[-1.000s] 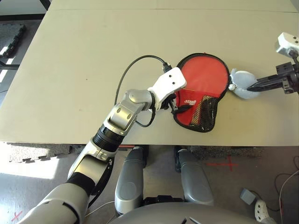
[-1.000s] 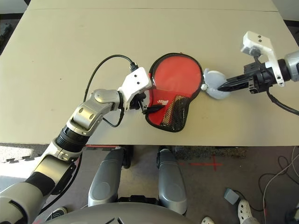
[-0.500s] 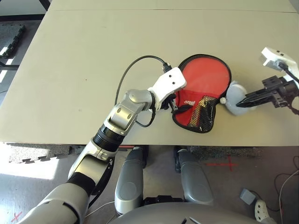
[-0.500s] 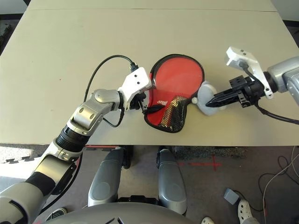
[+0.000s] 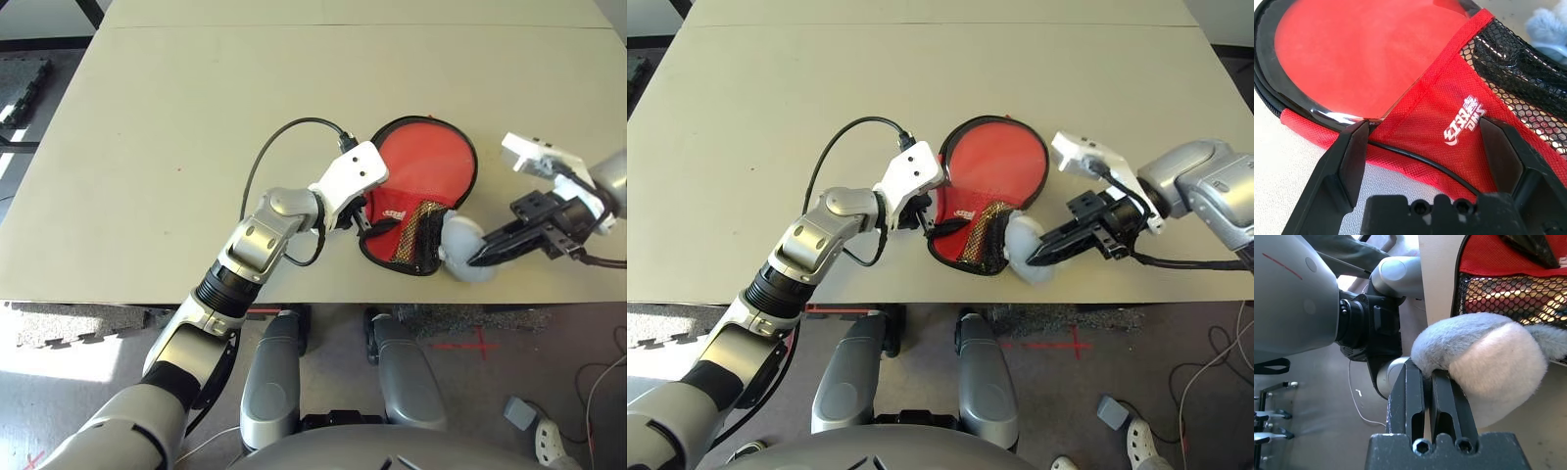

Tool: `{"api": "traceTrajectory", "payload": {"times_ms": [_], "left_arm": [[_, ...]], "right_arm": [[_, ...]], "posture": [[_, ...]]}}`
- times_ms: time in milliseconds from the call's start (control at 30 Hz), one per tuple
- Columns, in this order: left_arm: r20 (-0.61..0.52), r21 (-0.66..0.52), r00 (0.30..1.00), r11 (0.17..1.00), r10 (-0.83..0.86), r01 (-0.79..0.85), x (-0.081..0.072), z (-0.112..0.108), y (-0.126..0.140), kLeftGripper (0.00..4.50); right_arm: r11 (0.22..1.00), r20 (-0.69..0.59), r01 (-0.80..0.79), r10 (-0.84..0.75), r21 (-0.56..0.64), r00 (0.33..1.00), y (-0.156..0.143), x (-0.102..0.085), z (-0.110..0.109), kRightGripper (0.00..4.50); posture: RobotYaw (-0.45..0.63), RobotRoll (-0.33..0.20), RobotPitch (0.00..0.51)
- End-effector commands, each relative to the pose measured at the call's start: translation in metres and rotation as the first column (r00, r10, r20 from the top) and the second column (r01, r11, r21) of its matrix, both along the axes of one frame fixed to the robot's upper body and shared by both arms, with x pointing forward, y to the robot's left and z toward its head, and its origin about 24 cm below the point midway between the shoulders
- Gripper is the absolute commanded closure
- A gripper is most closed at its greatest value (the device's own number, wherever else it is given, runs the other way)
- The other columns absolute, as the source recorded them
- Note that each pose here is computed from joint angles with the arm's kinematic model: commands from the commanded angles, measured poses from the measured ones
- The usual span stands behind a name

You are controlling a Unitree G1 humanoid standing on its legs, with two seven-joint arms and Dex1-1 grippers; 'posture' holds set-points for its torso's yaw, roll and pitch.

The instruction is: Store the ping-pong paddle in its case and zip it.

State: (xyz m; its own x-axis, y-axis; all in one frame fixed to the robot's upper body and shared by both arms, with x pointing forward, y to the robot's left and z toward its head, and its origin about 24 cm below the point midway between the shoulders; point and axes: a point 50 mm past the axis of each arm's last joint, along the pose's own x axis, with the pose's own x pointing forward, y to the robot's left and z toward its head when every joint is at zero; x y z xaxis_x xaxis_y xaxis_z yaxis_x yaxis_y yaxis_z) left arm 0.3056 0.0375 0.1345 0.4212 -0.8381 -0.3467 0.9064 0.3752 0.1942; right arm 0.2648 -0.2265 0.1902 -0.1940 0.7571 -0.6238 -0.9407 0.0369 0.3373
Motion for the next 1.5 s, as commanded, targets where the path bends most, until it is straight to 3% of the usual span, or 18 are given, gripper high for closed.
{"api": "traceTrajectory", "payload": {"times_ms": [33,267,367,467,567,633,700,800,900,1033,1300,1500], "left_arm": [[-0.073,0.058,0.997,0.998,0.010,-0.006,-0.003,-0.020,0.002,0.00],[0.007,-0.144,1.000,0.989,0.017,-0.016,0.001,0.030,0.030,0.00],[0.029,-0.252,0.995,0.964,0.093,-0.083,0.007,0.055,0.054,0.00],[0.047,-0.378,0.972,0.905,0.230,-0.196,0.015,0.074,0.082,0.00],[0.055,-0.470,0.921,0.824,0.385,-0.316,0.024,0.080,0.107,0.00],[0.077,-0.538,0.813,0.711,0.577,-0.454,0.035,0.083,0.135,0.00],[0.053,-0.579,0.651,0.555,0.757,-0.598,0.043,0.081,0.169,0.00],[0.026,-0.591,0.501,0.418,0.865,-0.690,0.046,0.071,0.201,0.00],[0.016,-0.590,0.403,0.335,0.915,-0.735,0.046,0.060,0.222,0.00],[0.027,-0.595,0.287,0.246,0.957,-0.765,0.043,0.043,0.243,0.00],[-0.001,-0.626,0.178,0.138,0.984,-0.767,0.041,0.030,0.253,0.00],[-0.007,-0.621,0.156,0.118,0.988,-0.775,0.041,0.025,0.257,0.00]], "right_arm": [[0.999,0.052,0.047,-0.045,-0.027,0.998,-0.011,0.009,0.004,3.69],[0.958,0.155,0.285,-0.288,0.038,0.945,-0.057,0.029,0.029,1.16],[0.913,0.180,0.380,-0.403,0.150,0.897,-0.073,0.039,0.038,0.06],[0.826,0.232,0.460,-0.542,0.326,0.808,-0.083,0.053,0.044,0.02],[0.721,0.265,0.530,-0.672,0.447,0.691,-0.088,0.067,0.043,0.02],[0.620,0.309,0.576,-0.776,0.533,0.549,-0.094,0.076,0.041,0.02],[0.473,0.301,0.624,-0.880,0.622,0.367,-0.103,0.084,0.038,0.02],[0.306,0.263,0.662,-0.950,0.684,0.167,-0.114,0.087,0.026,0.02],[0.195,0.245,0.669,-0.969,0.717,0.019,-0.122,0.088,0.016,0.02],[0.004,0.208,0.668,-0.952,0.744,-0.226,-0.138,0.082,-0.004,0.02],[-0.120,0.161,0.644,-0.919,0.756,-0.361,-0.145,0.078,-0.016,0.02],[-0.112,0.165,0.656,-0.924,0.747,-0.345,-0.139,0.081,-0.022,0.02]], "posture": [[0.02,0.000,0.302],[0.01,0.000,0.290],[0.01,0.000,0.281],[0.02,0.000,0.277],[0.03,0.000,0.272],[0.05,0.000,0.269],[0.06,0.000,0.268],[0.07,0.000,0.263],[0.07,0.000,0.262],[0.08,0.000,0.252],[0.07,0.000,0.252],[0.06,0.000,0.262]]}}
